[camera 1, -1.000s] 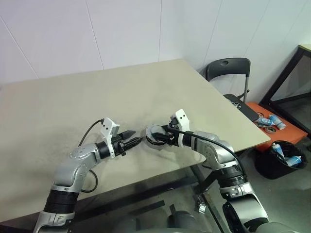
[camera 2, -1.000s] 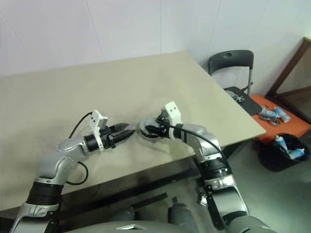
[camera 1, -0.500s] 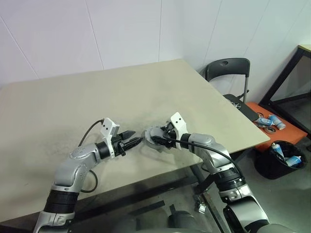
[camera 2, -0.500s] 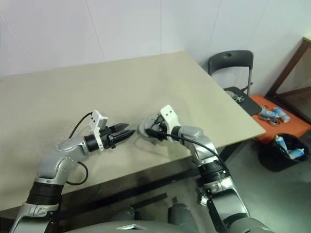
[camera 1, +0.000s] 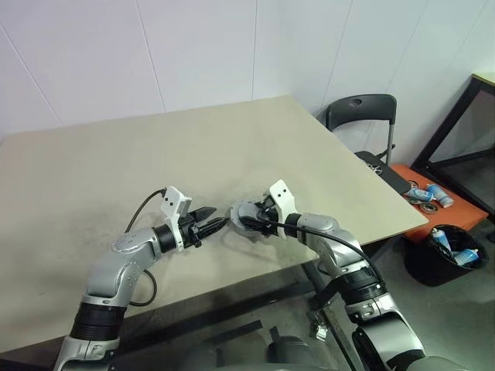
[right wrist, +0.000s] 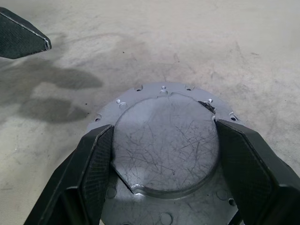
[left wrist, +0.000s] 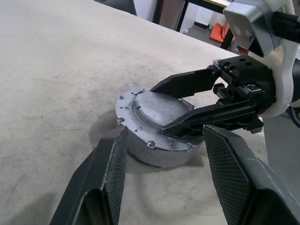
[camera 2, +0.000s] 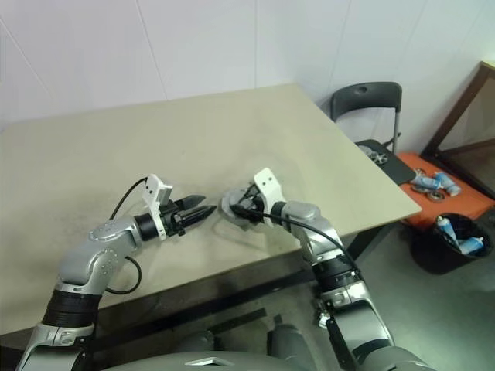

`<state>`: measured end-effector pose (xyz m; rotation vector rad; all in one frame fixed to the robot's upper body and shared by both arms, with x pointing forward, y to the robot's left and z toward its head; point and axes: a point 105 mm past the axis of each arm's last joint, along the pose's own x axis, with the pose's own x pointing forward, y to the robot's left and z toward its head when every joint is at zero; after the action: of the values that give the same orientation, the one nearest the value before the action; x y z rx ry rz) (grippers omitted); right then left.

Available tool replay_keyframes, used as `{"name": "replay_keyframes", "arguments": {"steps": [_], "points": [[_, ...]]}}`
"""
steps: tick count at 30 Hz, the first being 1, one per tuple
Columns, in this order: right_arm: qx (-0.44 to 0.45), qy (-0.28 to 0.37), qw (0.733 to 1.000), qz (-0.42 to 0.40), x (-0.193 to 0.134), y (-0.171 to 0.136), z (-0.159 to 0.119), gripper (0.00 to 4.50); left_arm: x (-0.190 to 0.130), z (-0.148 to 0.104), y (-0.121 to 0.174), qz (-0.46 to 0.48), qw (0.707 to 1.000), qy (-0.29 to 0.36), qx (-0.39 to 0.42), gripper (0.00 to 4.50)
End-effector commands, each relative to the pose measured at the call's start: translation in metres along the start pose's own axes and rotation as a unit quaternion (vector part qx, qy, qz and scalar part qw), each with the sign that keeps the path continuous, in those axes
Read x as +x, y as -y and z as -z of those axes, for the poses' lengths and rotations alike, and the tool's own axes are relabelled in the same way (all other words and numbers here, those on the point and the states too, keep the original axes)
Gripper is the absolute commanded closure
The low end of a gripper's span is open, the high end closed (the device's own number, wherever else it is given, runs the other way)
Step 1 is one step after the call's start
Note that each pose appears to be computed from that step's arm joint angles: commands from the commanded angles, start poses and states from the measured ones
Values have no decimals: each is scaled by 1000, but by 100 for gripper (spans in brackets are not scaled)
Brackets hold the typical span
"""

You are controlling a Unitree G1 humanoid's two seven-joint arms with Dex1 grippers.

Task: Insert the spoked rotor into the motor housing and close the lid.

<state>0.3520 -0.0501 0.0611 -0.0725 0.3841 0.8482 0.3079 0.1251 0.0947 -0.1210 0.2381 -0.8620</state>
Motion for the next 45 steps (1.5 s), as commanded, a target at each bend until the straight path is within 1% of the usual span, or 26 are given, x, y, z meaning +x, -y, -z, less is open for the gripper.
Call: {"name": "replay_keyframes", "arguments": {"steps": [1,9,14,16,20,30,35,41,45], "points": [[25,-26,999,-1,-4,7,13,139,1,-13,6,11,1000,17,17,180],[22,-24,999,-14,-9,12,9,139,2,-13,5,12,1000,17,18,180],[25,-23,999,-29,-8,4,11,139,2,-14,4,12,1000,17,19,180],[44,-13,998,-34,-8,3,6,139,2,-14,4,12,1000,17,19,180],[49,-4,998,-44,-9,0,0,139,3,-14,5,12,1000,17,18,180],[40,6,997,-59,-10,-8,-10,139,3,-15,4,10,1000,17,20,180],[22,3,999,-49,-10,-8,-10,139,3,-14,4,10,1000,16,19,180],[29,-1,999,-30,-6,-4,-5,139,2,-13,5,9,1000,17,18,180],[18,-6,1000,-24,-5,-3,-2,139,2,-12,6,9,1000,16,17,180]]}}
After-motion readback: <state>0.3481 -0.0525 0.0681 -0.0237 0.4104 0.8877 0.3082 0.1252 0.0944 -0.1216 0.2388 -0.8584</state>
